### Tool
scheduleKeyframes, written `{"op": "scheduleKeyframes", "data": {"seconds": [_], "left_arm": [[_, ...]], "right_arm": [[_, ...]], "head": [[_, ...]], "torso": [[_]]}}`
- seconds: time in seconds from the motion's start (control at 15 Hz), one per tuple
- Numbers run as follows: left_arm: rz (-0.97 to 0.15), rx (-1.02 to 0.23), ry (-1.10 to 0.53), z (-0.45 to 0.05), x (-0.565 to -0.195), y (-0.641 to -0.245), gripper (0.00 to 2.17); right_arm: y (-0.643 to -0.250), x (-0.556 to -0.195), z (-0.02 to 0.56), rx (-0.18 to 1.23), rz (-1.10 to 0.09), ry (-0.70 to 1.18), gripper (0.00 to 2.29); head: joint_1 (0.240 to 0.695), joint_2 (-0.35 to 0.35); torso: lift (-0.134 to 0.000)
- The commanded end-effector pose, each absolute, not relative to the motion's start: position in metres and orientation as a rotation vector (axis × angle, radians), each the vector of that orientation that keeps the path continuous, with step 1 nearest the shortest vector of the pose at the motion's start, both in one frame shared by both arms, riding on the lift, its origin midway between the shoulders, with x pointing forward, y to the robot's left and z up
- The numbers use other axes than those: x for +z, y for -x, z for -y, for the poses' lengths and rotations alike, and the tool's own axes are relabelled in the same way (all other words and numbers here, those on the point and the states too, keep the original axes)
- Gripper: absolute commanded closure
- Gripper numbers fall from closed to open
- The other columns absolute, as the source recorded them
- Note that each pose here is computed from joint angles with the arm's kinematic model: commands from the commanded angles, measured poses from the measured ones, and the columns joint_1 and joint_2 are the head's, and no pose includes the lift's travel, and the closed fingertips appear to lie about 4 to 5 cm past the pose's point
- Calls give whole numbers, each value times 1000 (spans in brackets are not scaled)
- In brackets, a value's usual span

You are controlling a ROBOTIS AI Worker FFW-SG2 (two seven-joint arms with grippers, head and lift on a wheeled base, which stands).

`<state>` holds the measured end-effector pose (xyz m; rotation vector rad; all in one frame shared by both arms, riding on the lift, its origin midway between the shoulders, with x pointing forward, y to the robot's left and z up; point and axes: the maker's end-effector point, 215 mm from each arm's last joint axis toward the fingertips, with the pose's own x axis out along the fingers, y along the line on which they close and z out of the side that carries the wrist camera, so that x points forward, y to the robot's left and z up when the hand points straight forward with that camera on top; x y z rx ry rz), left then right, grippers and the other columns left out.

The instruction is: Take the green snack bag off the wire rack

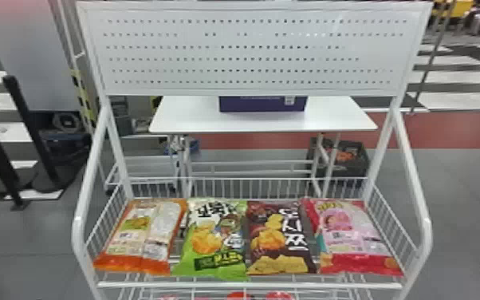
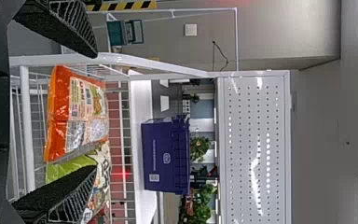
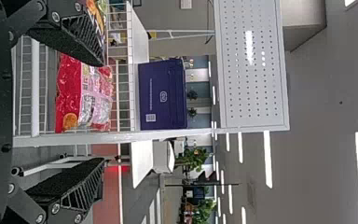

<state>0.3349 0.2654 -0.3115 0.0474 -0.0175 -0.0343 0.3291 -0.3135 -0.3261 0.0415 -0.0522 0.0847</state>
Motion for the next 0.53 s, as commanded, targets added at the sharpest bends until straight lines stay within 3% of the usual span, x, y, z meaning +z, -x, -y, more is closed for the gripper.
{"op": "scheduleKeyframes", "data": {"seconds": [0.0, 0.47], "left_arm": [[15, -34, -48, -266, -313, -335, 29], [13, -32, -46, -266, -314, -335, 29]], "right_arm": [[-329, -326, 314, 83, 54, -42, 174], [-328, -326, 313, 83, 54, -44, 174]], "head": [[499, 0], [499, 0]], "torso": [[0], [0]]}}
